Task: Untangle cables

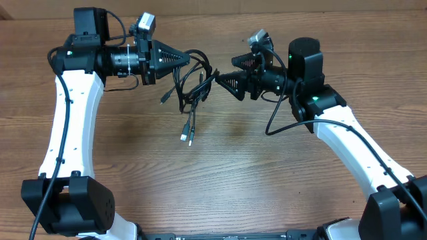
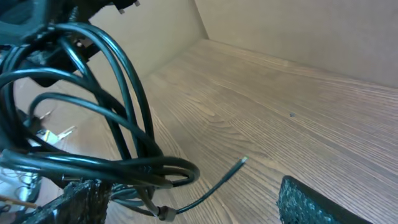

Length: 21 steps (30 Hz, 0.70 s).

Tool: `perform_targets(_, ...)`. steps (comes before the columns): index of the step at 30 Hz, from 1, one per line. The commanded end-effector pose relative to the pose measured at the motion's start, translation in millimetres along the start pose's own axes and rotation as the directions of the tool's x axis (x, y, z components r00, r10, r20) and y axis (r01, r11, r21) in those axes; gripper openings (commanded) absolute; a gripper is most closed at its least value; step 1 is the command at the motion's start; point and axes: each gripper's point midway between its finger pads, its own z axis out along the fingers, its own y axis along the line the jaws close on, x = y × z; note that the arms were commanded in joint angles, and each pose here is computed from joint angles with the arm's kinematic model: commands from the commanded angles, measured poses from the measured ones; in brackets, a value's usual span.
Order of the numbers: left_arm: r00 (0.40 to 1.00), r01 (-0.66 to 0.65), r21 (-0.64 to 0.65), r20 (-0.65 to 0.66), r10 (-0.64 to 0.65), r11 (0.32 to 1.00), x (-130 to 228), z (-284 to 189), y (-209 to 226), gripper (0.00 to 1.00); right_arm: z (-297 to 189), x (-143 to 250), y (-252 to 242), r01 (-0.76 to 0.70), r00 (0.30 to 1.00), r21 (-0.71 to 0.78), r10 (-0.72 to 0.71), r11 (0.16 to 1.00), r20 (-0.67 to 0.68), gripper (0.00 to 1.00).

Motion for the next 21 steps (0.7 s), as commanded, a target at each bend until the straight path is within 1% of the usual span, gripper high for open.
perform_targets(1,1.0,-0.018,0.022,-0.013,0.018,1.0,4.9,0.1,-13.8,0.04,1.8,-2.0,-3.1,0.015,1.0,0.036,-0.016,0.999,0.007,0.85)
perform_targets(8,1.0,-0.019,0.019,-0.012,0.019,1.0,4.8,0.7,-13.4,0.04,7.2,-0.3,6.1,0.02,1.0,0.015,-0.02,1.0,0.001,0.85)
perform_targets(13,0.999,-0.023,-0.005,-0.023,0.023,1.0,7.8,9.9,-10.9,0.04,14.0,-0.7,13.7,0.037,0.999,0.013,-0.037,0.999,0.003,0.85)
perform_targets(21,0.997,-0.017,-0.003,-0.08,0.016,1.0,20.9,29.3,-14.1,0.04,20.7,-1.6,5.8,0.048,0.999,0.111,-0.049,0.993,0.01,0.85)
